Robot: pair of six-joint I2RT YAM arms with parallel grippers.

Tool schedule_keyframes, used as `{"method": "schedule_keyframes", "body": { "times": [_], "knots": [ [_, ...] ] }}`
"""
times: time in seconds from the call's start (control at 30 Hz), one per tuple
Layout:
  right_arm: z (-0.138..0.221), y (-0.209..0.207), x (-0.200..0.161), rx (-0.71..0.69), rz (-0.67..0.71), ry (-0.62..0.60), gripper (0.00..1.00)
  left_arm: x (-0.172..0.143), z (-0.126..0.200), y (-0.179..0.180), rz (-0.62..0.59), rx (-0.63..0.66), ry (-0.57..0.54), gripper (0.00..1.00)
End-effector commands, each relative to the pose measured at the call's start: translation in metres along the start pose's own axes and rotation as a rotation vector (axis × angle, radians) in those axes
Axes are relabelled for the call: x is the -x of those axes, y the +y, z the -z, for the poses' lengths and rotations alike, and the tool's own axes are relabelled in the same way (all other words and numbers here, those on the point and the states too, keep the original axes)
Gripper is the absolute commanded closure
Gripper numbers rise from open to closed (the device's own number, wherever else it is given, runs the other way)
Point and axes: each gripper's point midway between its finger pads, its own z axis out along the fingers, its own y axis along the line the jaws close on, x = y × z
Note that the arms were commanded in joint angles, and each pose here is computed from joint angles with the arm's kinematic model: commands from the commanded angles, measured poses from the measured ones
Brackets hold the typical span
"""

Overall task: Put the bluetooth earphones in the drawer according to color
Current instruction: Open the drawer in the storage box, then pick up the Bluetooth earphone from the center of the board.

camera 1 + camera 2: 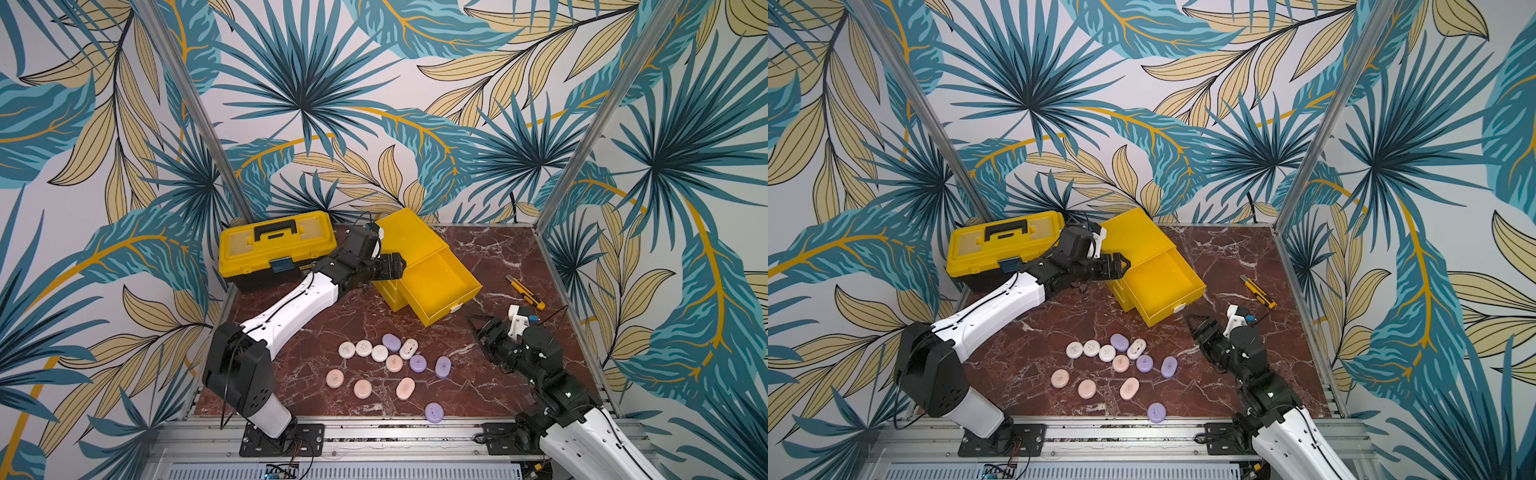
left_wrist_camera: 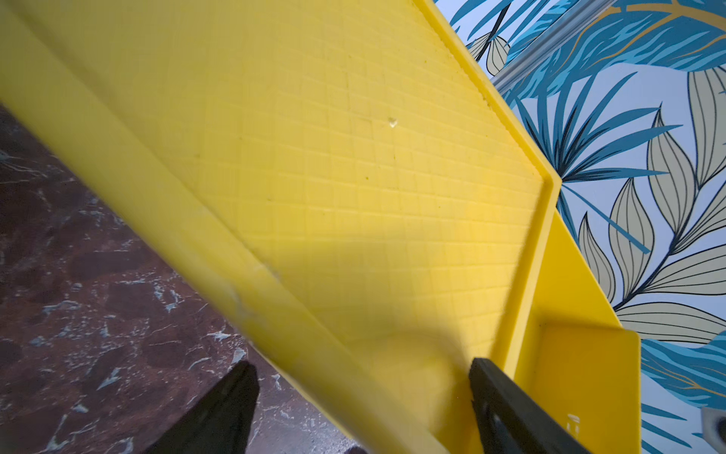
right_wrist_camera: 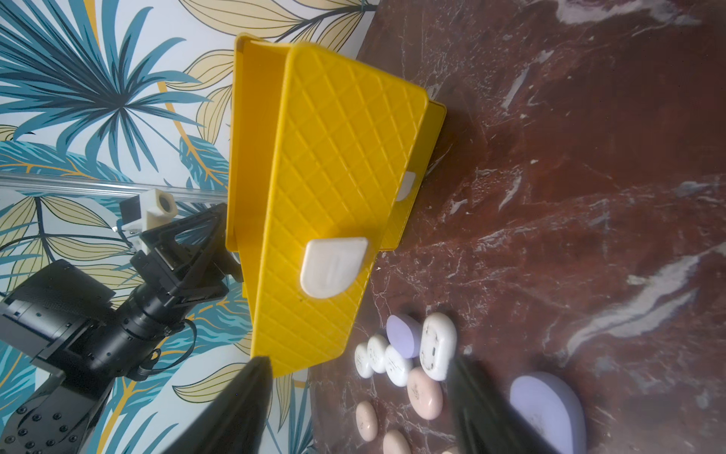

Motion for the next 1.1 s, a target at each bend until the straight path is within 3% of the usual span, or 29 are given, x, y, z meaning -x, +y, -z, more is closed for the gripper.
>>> {"method": "schedule_keyframes", "body": {
  "times": [0.0,0.23,0.4,0.53,0.8,1.07],
  "knots": [
    [0.007,-0.011,-0.001,-0.056,0.034,0.002,0.25,0.004,0.029,-0.001,-0.042,0.026,-0.037,0.09],
    [0.009,-0.009,0.002,-0.077,0.069,-0.002,0.25,0.024,0.101,-0.002,-0.110,0.103,-0.143,0.03],
    [0.015,-0.007,0.007,-0.114,0.128,-0.016,0.24,0.002,0.140,0.029,-0.159,0.252,-0.118,0.02],
    [0.020,-0.006,0.011,-0.143,0.173,-0.025,0.24,-0.043,0.148,0.064,-0.181,0.372,0.024,0.03],
    [0.023,-0.010,0.011,-0.172,0.210,-0.020,0.25,-0.102,0.158,0.096,-0.134,0.418,0.130,0.04],
    [0.023,-0.018,0.009,-0.198,0.218,-0.009,0.25,-0.162,0.145,0.114,-0.048,0.405,0.287,0.05]
  ]
}}
